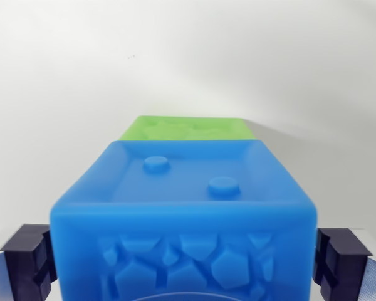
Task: Stack cube
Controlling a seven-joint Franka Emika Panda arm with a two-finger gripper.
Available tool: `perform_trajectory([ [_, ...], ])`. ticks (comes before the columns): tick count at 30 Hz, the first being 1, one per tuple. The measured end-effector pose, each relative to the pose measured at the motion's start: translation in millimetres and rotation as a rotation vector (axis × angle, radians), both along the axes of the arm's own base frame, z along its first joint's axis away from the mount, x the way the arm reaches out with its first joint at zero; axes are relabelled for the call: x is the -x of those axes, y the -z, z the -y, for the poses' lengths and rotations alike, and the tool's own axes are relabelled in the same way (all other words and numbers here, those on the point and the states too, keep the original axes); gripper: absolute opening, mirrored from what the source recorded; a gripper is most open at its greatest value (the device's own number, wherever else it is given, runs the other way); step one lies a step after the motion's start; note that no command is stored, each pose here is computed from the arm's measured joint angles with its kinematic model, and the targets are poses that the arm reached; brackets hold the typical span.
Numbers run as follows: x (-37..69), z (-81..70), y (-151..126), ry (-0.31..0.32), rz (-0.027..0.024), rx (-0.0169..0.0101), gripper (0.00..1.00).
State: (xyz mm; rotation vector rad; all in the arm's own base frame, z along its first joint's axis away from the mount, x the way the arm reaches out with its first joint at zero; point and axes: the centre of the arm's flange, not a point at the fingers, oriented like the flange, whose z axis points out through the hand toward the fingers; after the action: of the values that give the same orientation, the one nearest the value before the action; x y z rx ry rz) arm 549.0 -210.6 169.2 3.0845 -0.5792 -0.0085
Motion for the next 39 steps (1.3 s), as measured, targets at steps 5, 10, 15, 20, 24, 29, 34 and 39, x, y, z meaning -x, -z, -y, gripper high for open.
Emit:
perform_trajectory([
  [5,-0.1,0.0,-1,0.0,0.0001,0.0,1.0],
  [10,-0.6,0.2,-8,0.0,0.0029,0.0006,1.0],
  [15,-0.9,0.2,-19,0.0,0.0039,0.0003,1.0],
  [20,-1.3,0.3,-31,0.0,0.0048,-0.0001,1.0],
  [24,-1.3,0.2,-44,0.0,0.0042,-0.001,1.0],
  [29,-1.4,0.2,-63,0.0,0.0058,-0.001,1.0],
  [34,-0.9,0.1,-82,0.0,0.0062,-0.0014,1.0],
  [39,-0.6,0.0,-100,0.0,0.0065,-0.0017,1.0],
])
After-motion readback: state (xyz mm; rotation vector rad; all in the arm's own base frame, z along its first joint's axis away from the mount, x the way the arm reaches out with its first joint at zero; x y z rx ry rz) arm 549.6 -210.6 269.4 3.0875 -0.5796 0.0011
